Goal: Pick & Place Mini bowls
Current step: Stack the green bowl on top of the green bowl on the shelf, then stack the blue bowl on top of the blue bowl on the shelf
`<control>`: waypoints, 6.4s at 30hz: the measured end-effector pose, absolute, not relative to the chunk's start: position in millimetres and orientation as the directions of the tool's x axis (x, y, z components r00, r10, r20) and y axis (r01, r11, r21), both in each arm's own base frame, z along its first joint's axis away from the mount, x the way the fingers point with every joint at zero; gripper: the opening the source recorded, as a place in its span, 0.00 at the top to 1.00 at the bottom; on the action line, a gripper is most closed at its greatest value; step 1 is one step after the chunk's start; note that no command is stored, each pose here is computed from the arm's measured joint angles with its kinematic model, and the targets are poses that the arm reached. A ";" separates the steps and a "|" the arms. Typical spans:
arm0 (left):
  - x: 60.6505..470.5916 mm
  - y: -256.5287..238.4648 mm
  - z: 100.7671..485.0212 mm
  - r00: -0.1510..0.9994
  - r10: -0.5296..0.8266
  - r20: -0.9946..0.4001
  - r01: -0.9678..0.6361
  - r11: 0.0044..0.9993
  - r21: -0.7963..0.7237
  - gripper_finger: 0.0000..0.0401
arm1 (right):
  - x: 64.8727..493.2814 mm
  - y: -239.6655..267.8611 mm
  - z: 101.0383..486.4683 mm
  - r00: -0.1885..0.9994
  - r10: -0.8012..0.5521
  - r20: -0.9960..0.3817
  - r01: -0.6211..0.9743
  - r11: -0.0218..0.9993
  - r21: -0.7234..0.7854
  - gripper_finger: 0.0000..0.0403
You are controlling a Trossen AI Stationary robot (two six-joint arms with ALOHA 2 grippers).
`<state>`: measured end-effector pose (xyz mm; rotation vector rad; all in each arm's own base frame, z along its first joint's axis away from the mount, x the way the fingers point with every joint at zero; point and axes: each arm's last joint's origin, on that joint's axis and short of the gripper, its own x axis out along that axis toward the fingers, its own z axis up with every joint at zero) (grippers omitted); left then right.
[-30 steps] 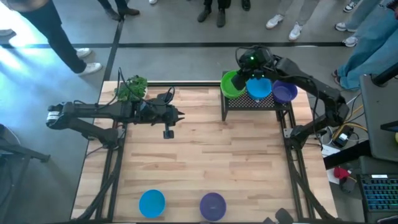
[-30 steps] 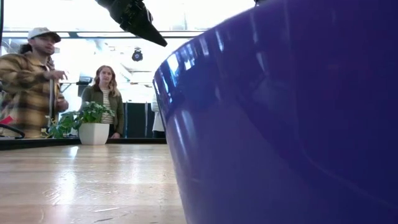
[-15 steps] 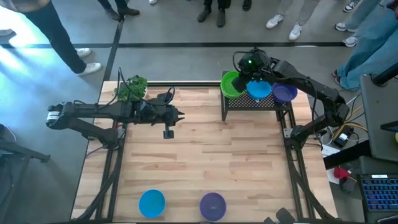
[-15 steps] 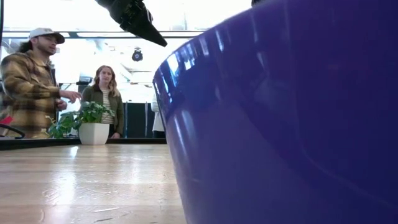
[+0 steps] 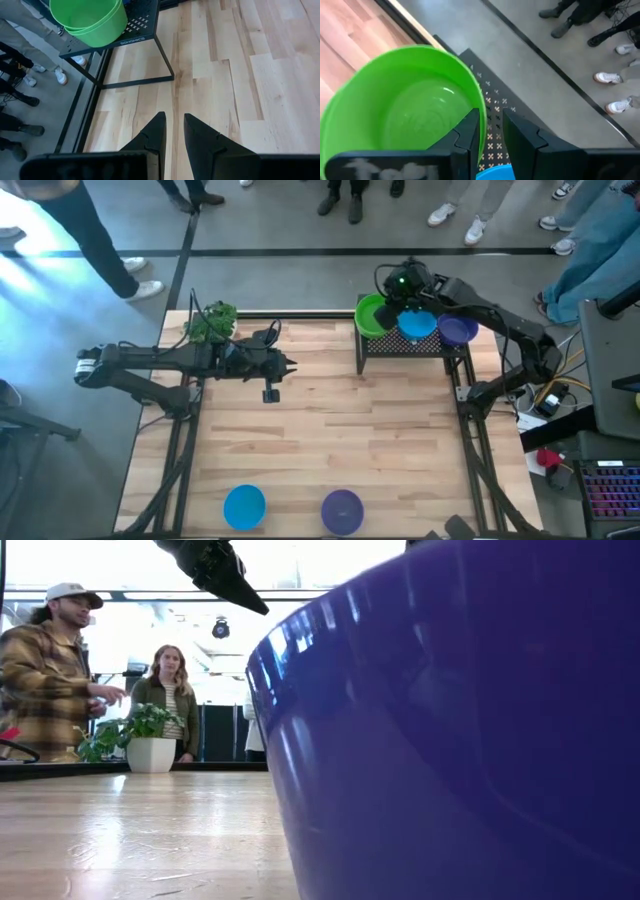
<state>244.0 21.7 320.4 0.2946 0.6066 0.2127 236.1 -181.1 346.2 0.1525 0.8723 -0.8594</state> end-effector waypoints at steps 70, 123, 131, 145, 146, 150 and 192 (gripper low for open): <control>231.2 -8.2 304.9 0.700 0.172 -0.694 0.114 0.931 0.346 0.84 | 211.0 -93.7 378.7 0.544 -0.545 -0.638 0.584 0.792 -0.178 0.85; 212.1 -199.8 196.4 0.301 -0.266 -0.916 0.447 0.888 -0.111 0.84 | 202.7 28.9 359.3 0.785 -0.168 -0.597 0.168 0.984 -0.055 0.85; 207.3 -195.3 182.0 0.288 -0.260 -0.922 0.420 0.899 -0.122 0.84 | 202.8 28.9 359.4 0.785 -0.168 -0.596 0.167 0.984 -0.057 0.85; 208.7 -192.1 181.6 0.264 -0.299 -0.917 0.428 0.888 -0.166 0.99 | 202.7 28.9 359.5 0.786 -0.168 -0.596 0.158 0.985 -0.069 0.85; 210.9 -190.6 185.5 0.279 -0.300 -0.912 0.430 0.888 -0.160 1.00 | 202.7 28.9 359.5 0.786 -0.168 -0.596 0.158 0.985 -0.069 0.85; 221.8 -179.8 208.1 0.374 -0.300 -0.878 0.404 0.904 -0.137 1.00 | 202.7 28.9 359.5 0.786 -0.168 -0.595 0.158 0.985 -0.069 0.85; 418.0 31.2 242.8 0.450 -0.035 -0.892 -0.058 0.996 -0.069 1.00 | 202.6 28.8 359.3 0.785 -0.168 -0.597 0.130 0.986 -0.108 0.85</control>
